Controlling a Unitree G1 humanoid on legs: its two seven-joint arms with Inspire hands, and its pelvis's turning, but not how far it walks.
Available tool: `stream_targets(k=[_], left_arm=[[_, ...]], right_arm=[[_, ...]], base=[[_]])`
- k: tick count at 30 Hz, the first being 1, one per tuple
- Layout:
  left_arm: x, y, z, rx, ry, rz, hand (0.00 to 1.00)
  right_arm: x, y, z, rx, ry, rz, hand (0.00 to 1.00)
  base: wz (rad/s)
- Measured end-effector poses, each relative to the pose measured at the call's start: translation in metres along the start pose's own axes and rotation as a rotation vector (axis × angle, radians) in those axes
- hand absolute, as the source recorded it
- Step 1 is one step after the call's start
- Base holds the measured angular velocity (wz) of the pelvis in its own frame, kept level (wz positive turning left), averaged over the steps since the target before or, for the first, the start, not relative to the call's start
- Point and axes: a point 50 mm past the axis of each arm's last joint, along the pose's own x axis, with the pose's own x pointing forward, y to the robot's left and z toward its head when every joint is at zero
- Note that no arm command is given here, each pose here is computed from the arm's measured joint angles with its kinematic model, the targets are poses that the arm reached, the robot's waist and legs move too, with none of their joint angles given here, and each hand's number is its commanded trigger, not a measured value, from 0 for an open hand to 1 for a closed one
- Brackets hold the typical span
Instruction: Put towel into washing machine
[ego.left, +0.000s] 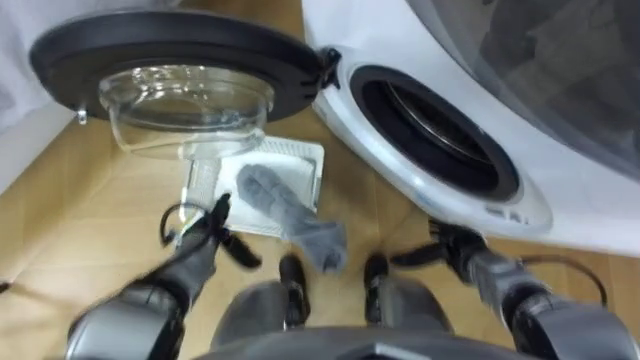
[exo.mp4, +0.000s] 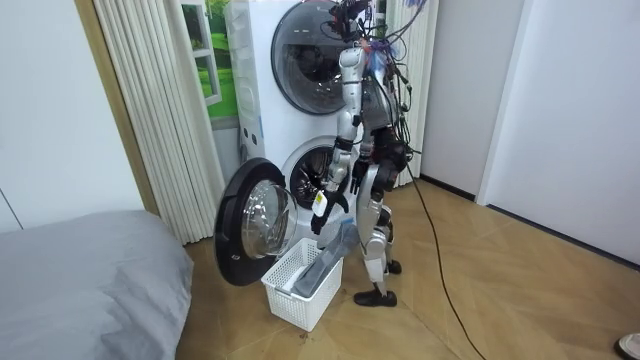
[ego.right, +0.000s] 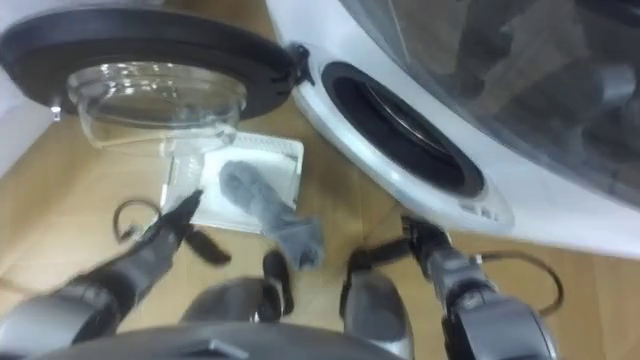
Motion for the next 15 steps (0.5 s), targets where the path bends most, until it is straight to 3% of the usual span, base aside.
stream_targets(k=[6, 15], left_arm=[[0.007, 0.02, 0.037, 0.189, -0.113, 0.042, 0.0], [0.009, 0.041, 0.071, 0.483, -0.231, 0.124, 0.0]], right_arm=[[0.002, 0.007, 0.021, -0.055, -0.066, 0.021, 0.0], [0.0, 0.006, 0.058, 0.092, -0.229, 0.051, 0.0]], base=[[-0.09], [-0.04]])
